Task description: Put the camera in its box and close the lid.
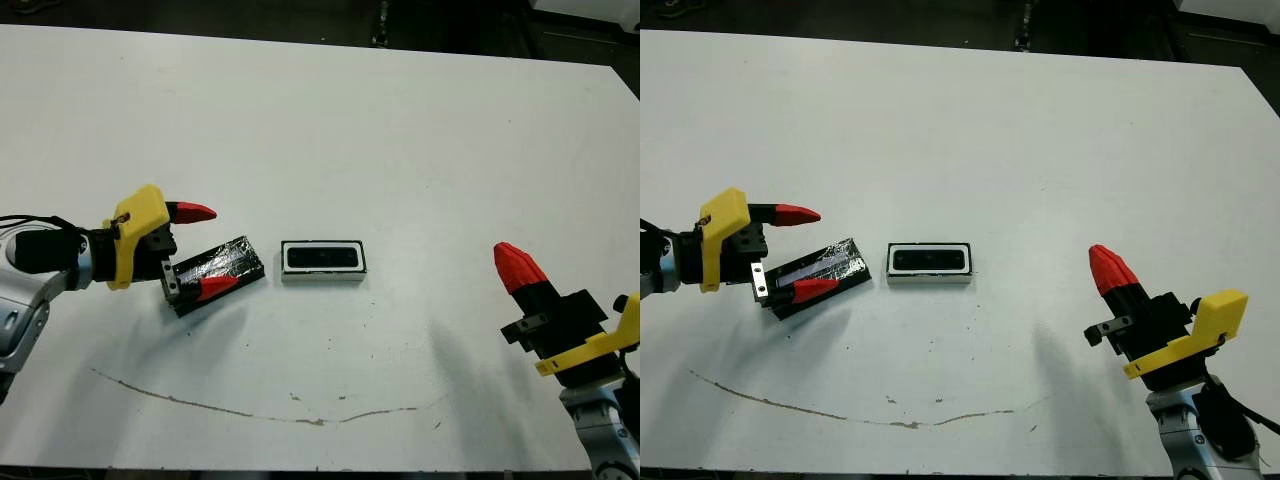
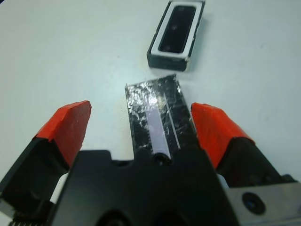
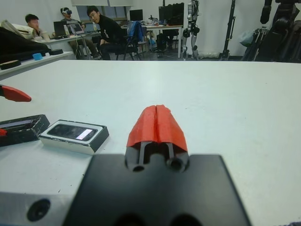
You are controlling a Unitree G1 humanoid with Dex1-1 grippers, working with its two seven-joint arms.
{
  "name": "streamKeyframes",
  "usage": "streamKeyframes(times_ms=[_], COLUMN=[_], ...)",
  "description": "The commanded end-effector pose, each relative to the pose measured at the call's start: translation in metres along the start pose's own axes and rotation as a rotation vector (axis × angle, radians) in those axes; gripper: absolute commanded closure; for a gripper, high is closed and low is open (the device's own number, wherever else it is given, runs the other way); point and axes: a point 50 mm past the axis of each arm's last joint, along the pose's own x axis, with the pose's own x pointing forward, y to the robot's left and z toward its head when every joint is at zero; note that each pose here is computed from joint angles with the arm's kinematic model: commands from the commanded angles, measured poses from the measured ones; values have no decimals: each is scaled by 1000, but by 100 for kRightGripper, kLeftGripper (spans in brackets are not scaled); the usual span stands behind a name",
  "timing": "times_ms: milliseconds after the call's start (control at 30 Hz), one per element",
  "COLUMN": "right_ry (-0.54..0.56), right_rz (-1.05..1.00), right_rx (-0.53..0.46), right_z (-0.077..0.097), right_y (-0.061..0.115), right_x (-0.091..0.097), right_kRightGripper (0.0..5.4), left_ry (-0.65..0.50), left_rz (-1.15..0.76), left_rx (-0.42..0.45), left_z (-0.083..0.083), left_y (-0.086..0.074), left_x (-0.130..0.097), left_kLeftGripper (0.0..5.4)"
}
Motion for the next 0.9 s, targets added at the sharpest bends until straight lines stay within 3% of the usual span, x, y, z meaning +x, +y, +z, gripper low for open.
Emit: streamKeyframes(times_ms=[33, 700, 900], right_ry=[-1, 16, 17], right_rz=[-1, 1, -5], right_rx=[-17, 22, 14], right_z=[-1, -2, -2], right_y=[-2, -2, -1], right_x=[-3, -4, -4], right_kRightGripper=[539, 539, 540], left_ry=[44, 185, 186], left_rz=[-26, -86, -46], left_rx=[-1, -90, -51], left_z=[-9, -18, -19], left_y=[-3, -1, -3], left_x=[3, 2, 3], left_kLeftGripper=[0, 0, 29])
